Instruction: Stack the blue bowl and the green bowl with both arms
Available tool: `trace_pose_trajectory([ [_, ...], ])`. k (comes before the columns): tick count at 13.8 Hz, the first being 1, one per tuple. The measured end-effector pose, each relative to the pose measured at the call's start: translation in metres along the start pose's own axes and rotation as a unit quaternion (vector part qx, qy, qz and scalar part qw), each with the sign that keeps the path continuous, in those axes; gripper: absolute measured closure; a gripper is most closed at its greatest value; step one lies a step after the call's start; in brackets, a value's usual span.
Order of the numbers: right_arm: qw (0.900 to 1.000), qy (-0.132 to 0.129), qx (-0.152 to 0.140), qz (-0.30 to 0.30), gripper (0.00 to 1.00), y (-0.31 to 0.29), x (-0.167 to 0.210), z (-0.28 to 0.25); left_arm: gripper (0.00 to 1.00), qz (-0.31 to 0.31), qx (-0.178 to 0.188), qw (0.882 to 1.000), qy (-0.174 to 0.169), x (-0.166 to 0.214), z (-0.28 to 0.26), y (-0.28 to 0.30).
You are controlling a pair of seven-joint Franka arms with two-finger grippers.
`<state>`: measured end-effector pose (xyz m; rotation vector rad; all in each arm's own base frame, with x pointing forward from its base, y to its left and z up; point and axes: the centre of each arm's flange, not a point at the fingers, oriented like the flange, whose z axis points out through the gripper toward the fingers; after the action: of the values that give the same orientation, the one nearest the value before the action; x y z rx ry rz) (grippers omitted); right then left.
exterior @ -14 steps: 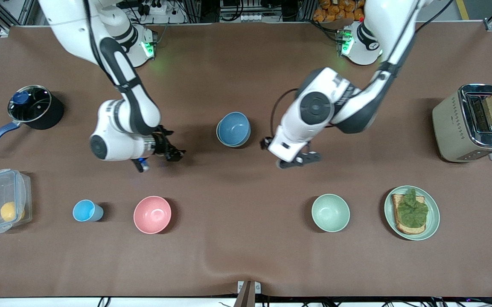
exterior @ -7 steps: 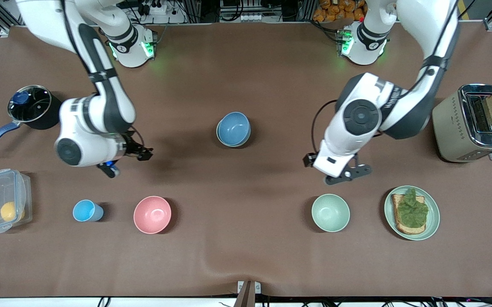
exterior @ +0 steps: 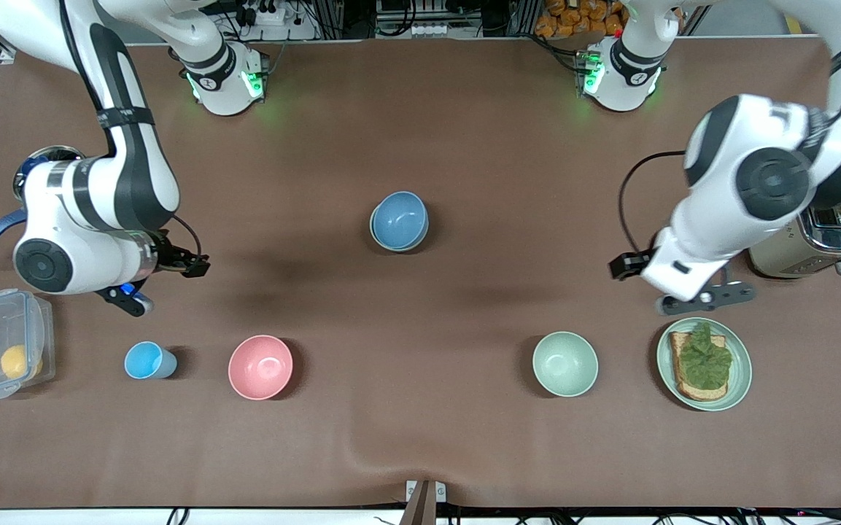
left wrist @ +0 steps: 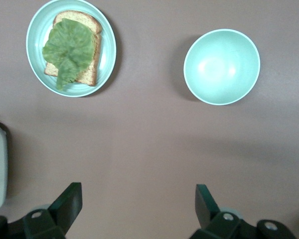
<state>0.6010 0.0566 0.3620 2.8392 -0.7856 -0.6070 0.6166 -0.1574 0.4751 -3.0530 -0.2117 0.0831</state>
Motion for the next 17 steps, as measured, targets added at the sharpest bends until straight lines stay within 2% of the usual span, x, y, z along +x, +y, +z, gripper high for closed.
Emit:
trace_pose_trajectory([
  [3, 0.998, 0.019, 0.024, -0.047, 0.0, 0.041, 0.026, -0.033, 0.0, 0.009, -0.001, 1.0, -0.002, -0.017, -0.038, -0.022],
  [7, 0.995, 0.064, 0.068, -0.04, 0.0, 0.095, 0.046, -0.087, 0.0, 0.026, -0.003, 1.0, 0.011, -0.056, -0.11, -0.065],
  [11, 0.981, 0.156, 0.104, -0.053, 0.0, 0.099, 0.038, -0.146, 0.0, 0.079, 0.0, 0.997, 0.011, -0.081, -0.143, -0.095],
  [12, 0.977, 0.172, 0.109, -0.058, 0.0, 0.104, 0.034, -0.158, 0.0, 0.086, 0.0, 0.996, 0.011, -0.083, -0.145, -0.098],
  [14, 0.97, 0.2, 0.101, -0.094, 0.0, 0.113, 0.02, -0.179, 0.0, 0.093, 0.0, 0.996, 0.011, -0.083, -0.145, -0.097],
  [17, 0.962, 0.225, 0.095, -0.125, 0.0, 0.126, 0.002, -0.201, 0.0, 0.106, -0.002, 0.994, 0.011, -0.084, -0.145, -0.094],
])
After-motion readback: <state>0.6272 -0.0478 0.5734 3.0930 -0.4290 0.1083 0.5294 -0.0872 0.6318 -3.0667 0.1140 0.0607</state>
